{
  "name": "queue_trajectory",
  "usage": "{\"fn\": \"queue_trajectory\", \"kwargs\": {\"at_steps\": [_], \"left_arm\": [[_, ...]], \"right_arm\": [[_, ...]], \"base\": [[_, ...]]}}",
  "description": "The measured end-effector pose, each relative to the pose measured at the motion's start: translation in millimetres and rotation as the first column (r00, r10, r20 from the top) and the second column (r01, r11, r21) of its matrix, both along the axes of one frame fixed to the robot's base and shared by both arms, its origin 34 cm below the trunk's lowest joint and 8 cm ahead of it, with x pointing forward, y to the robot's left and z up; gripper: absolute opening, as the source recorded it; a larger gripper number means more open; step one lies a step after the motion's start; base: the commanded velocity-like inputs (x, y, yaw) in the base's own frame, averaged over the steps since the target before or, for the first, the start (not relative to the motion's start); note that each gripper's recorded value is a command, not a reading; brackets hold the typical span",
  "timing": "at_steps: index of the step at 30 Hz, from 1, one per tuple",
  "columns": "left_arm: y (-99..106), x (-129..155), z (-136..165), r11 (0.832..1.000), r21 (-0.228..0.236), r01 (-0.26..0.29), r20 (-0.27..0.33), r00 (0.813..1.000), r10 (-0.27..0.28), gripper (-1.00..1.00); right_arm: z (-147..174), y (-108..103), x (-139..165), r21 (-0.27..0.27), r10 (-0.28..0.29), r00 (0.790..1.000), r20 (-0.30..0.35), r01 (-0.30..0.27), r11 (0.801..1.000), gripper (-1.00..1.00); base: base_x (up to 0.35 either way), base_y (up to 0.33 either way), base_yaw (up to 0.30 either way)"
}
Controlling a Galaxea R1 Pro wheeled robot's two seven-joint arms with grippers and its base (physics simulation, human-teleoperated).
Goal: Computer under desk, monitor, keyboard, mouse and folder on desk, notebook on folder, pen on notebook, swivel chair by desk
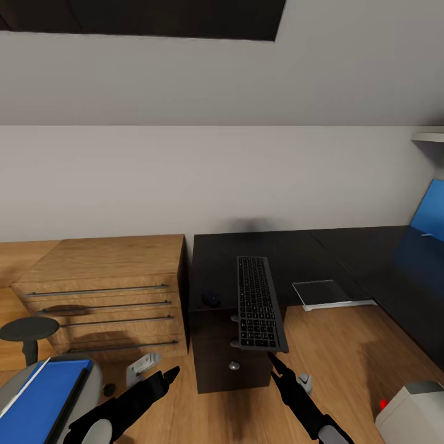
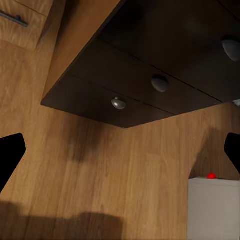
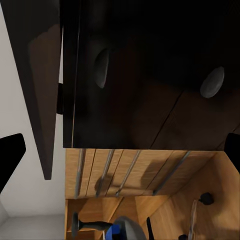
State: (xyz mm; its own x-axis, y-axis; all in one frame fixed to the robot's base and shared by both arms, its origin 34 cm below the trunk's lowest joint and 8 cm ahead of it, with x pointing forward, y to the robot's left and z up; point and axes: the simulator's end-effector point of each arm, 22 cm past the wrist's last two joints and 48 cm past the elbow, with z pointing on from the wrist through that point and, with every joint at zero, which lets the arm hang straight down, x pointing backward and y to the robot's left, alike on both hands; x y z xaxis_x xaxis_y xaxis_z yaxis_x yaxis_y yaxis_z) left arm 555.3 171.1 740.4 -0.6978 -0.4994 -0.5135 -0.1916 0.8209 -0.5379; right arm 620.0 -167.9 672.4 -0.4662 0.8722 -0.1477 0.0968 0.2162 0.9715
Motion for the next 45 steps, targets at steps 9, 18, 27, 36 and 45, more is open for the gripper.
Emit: {"fn": "queue_trajectory", "kwargs": {"at_steps": [9, 18, 27, 36, 45], "left_arm": [[0, 0, 13, 1.0, 0.0, 0.0, -0.001, 1.0, 0.0, 1.0], [0, 1, 28, 1.0, 0.0, 0.0, -0.001, 1.0, 0.0, 1.0], [0, 1, 36, 1.0, 0.0, 0.0, -0.001, 1.0, 0.0, 1.0], [0, 1, 36, 1.0, 0.0, -0.001, -0.001, 1.0, 0.001, 1.0], [1, 1, 36, 1.0, 0.0, -0.002, -0.001, 1.0, 0.002, 1.0]], "right_arm": [[13, 1, 0, -0.002, 0.002, 1.0, -0.001, -0.002, 1.0, 1.0], [28, 1, 0, -0.002, 0.003, 1.0, -0.001, -0.003, 1.0, 1.0], [36, 1, 1, -0.001, 0.003, 1.0, 0.0, -0.003, 1.0, 1.0], [36, 1, 0, -0.001, 0.006, 1.0, -0.001, -0.006, 1.0, 1.0], [36, 1, 0, -0.001, 0.006, 1.0, -0.001, -0.006, 1.0, 1.0]], "base": [[0.0, 0.0, 0.0], [0.0, 0.0, 0.0], [0.0, 0.0, 0.0], [0.0, 0.057, 0.0], [0.004, 0.103, 0.0]]}}
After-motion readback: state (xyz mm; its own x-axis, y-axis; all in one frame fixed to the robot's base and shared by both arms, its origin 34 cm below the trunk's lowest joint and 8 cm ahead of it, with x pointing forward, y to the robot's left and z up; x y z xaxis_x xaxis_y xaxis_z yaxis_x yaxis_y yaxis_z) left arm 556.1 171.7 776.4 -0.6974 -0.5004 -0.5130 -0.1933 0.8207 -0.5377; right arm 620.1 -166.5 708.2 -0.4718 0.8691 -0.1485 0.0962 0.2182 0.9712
